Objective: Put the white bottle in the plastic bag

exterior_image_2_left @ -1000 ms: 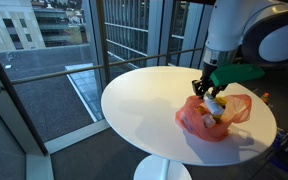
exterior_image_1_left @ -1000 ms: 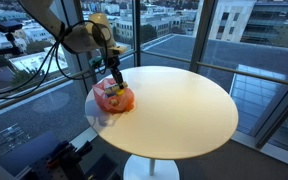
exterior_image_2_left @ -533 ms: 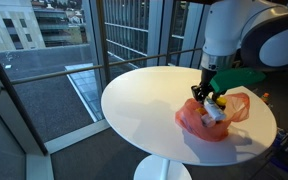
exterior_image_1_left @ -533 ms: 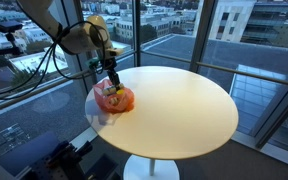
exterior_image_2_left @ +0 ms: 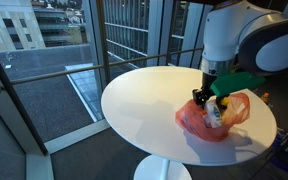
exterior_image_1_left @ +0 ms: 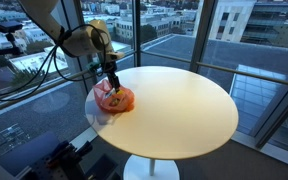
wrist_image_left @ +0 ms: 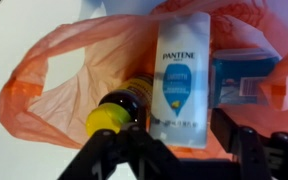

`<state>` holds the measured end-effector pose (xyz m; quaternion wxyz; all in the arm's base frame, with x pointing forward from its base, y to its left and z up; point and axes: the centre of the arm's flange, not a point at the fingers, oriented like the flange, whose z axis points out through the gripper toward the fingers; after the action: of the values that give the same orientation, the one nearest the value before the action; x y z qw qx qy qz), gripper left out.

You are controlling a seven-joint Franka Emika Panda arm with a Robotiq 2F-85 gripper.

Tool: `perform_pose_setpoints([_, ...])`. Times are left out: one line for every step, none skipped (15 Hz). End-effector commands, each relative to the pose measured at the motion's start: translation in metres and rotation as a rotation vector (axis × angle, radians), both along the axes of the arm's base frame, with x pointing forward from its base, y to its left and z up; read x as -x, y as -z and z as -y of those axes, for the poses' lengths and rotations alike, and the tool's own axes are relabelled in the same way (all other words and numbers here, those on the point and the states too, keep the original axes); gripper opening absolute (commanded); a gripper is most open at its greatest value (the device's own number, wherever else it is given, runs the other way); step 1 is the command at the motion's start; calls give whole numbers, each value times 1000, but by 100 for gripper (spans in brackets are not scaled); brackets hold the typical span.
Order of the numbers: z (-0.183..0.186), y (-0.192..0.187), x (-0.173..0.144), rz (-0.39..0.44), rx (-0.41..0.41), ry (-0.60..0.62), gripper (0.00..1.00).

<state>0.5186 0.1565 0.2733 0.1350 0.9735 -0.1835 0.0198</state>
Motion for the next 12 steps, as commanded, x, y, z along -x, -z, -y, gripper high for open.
perform_pose_setpoints([6, -7, -6, -17, 9, -4, 99])
perform_pose_setpoints([7, -8, -6, -18, 8, -4, 100])
perform_pose_setpoints([7, -9, -5, -17, 5, -6, 100])
perform_pose_setpoints([7, -10, -5, -17, 2, -9, 100])
perform_pose_setpoints([6, -10, -5, -17, -2, -15, 100])
perform_pose_setpoints([5, -9, -4, -18, -5, -22, 100])
perform_pose_setpoints([4, -8, -3, -20, -8, -30, 100])
perform_pose_setpoints([3, -8, -2, -25, -14, -39, 100])
perform_pose_setpoints([1, -8, -1, -30, -18, -49, 100])
perform_pose_setpoints([1, -9, 1, -37, -21, -58, 100])
perform_pose_setpoints([0, -11, 3, -45, -27, -64, 100])
perform_pose_setpoints([0, -12, 6, -55, -36, -71, 100])
